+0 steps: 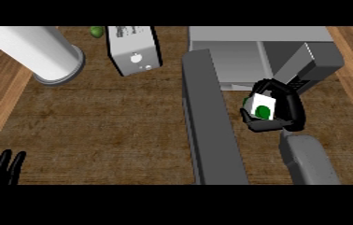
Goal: Pick up the milk, place it into the microwave and close the microwave
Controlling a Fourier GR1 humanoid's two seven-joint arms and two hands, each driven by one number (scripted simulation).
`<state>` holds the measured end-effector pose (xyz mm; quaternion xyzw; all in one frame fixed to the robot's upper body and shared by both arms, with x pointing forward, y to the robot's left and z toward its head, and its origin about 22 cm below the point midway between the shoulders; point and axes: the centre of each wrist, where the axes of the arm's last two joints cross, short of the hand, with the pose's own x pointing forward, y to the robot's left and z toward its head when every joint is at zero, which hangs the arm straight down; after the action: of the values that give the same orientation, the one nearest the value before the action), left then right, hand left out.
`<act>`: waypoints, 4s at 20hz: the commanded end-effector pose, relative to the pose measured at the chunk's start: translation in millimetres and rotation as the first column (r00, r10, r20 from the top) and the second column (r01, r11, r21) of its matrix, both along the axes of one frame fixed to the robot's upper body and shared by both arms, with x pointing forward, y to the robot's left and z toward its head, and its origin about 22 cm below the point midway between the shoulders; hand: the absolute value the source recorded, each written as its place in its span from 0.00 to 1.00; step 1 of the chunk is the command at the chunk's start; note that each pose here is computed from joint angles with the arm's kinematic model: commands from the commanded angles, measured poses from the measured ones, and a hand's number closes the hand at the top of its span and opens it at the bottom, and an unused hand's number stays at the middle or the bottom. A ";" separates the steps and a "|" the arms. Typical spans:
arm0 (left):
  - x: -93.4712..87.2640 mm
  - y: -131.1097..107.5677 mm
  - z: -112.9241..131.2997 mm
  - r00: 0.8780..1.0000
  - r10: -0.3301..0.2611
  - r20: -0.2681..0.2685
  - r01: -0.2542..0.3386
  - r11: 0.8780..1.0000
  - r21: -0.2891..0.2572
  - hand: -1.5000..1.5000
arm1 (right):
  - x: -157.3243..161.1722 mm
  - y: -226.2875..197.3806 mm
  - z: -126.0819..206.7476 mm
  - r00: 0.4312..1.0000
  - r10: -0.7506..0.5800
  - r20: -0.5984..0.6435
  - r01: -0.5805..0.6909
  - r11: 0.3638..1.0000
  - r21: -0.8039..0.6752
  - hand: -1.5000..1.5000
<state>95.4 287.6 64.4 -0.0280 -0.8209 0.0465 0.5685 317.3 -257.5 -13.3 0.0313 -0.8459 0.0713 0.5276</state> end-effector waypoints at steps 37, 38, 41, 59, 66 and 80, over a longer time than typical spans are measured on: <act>42.6 11.2 3.2 0.991 -0.124 0.042 0.122 0.991 0.048 0.00 | 139.0 40.7 85.5 0.914 -0.405 0.019 0.399 0.889 -0.224 1.00; 47.3 13.6 10.3 0.990 -0.129 0.051 0.125 0.990 0.060 0.00 | 139.0 46.8 84.7 0.892 -0.452 0.028 0.447 0.868 -0.219 1.00; 49.7 8.8 6.7 0.988 -0.144 0.048 0.141 0.988 0.071 0.00 | 141.4 39.9 92.1 0.867 -0.491 0.091 0.496 0.827 -0.266 1.00; 70.5 -9.3 9.8 0.982 -0.187 0.035 0.181 0.977 0.115 0.00 | 137.6 70.0 77.7 0.896 -0.443 0.025 0.419 0.826 -0.376 0.00; 68.4 -19.8 13.4 0.979 -0.201 0.046 0.193 0.972 0.130 0.00 | 134.0 55.5 69.5 0.901 -0.434 -0.016 0.402 0.847 -0.349 0.00; 77.2 -43.2 9.8 0.972 -0.231 0.026 0.226 0.964 0.137 0.00 | 125.3 24.0 54.5 0.914 -0.404 -0.035 0.372 0.869 -0.325 0.00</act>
<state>171.3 251.2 73.3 -0.0799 -0.8267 -0.0692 0.5527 445.7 -223.2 45.7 -0.2320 -0.7834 0.0960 0.5685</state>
